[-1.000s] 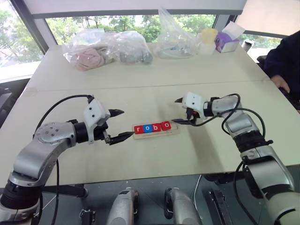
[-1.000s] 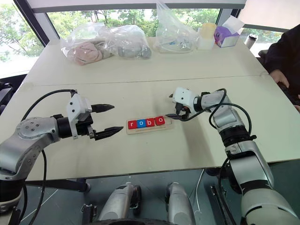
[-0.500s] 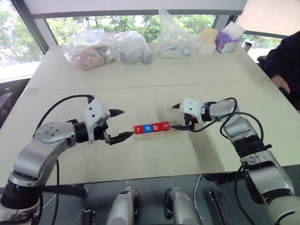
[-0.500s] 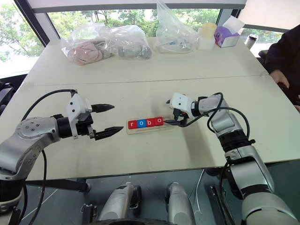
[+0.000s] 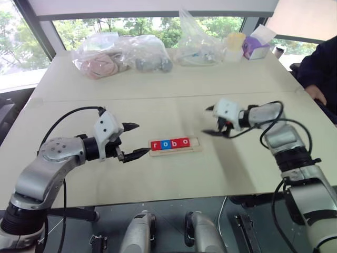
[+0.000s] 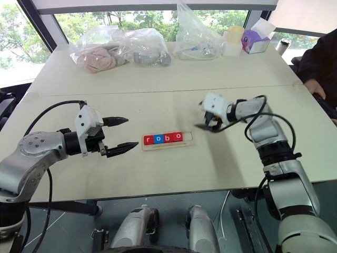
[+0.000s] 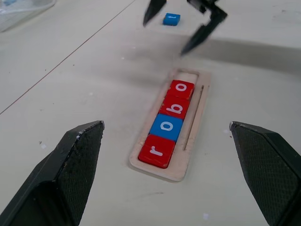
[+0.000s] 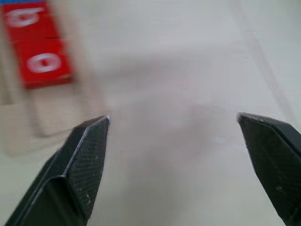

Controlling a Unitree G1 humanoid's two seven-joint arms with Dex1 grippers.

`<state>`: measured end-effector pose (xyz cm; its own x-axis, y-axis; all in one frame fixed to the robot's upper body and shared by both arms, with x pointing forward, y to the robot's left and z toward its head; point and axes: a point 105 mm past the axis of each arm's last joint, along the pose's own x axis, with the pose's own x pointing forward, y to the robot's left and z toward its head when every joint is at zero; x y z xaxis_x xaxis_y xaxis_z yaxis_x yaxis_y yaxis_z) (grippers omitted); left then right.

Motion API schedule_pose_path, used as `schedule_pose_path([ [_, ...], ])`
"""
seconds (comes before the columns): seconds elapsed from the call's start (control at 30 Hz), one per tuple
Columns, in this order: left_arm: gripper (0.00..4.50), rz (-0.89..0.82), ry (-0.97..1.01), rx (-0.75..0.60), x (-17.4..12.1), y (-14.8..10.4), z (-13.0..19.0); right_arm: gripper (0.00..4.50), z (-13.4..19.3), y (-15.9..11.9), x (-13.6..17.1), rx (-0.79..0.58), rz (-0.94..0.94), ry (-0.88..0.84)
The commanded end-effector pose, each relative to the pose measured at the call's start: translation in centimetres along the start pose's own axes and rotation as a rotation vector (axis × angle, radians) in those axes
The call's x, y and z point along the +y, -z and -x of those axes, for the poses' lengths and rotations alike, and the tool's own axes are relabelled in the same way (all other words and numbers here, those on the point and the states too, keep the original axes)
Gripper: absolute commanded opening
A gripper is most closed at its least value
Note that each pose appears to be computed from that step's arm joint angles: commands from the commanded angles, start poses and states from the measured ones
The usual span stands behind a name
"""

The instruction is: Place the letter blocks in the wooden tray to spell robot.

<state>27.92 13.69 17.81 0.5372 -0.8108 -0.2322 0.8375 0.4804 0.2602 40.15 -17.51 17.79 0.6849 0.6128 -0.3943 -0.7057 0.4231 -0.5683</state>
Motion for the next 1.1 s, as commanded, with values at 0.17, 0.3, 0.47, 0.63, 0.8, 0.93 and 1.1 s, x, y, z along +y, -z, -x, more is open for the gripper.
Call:
schedule_pose_path([
  [0.17, 4.50, -0.038, 0.004, -0.043, 0.2, -1.0, -0.3, 4.43, 3.1, 2.3, -5.8, 0.042, -0.468, 0.614],
  [0.3, 4.50, -0.043, 0.023, -0.047, 0.2, -1.0, -0.6, 4.43, 2.7, 4.4, -3.8, 0.096, -0.692, 0.711],
  [0.47, 4.50, -0.054, 0.035, -0.046, 0.4, -1.1, -0.9, 4.43, 2.0, 5.8, -1.9, 0.147, -0.715, 0.689],
  [0.63, 4.50, -0.056, 0.040, -0.043, 0.4, -1.1, -0.8, 4.43, 2.1, 7.7, -1.1, 0.204, -0.743, 0.697],
  [0.8, 4.50, -0.056, 0.036, -0.042, 0.4, -1.2, -0.8, 4.43, 1.7, 9.0, -0.5, 0.221, -0.814, 0.674],
  [0.93, 4.50, -0.057, 0.032, -0.042, 0.4, -1.2, -0.8, 4.19, 1.1, 9.4, -0.4, 0.219, -0.855, 0.650],
  [1.1, 4.50, -0.055, 0.027, -0.045, 0.5, -1.2, -0.8, 1.94, 0.8, 10.0, -0.6, 0.215, -0.895, 0.641],
])
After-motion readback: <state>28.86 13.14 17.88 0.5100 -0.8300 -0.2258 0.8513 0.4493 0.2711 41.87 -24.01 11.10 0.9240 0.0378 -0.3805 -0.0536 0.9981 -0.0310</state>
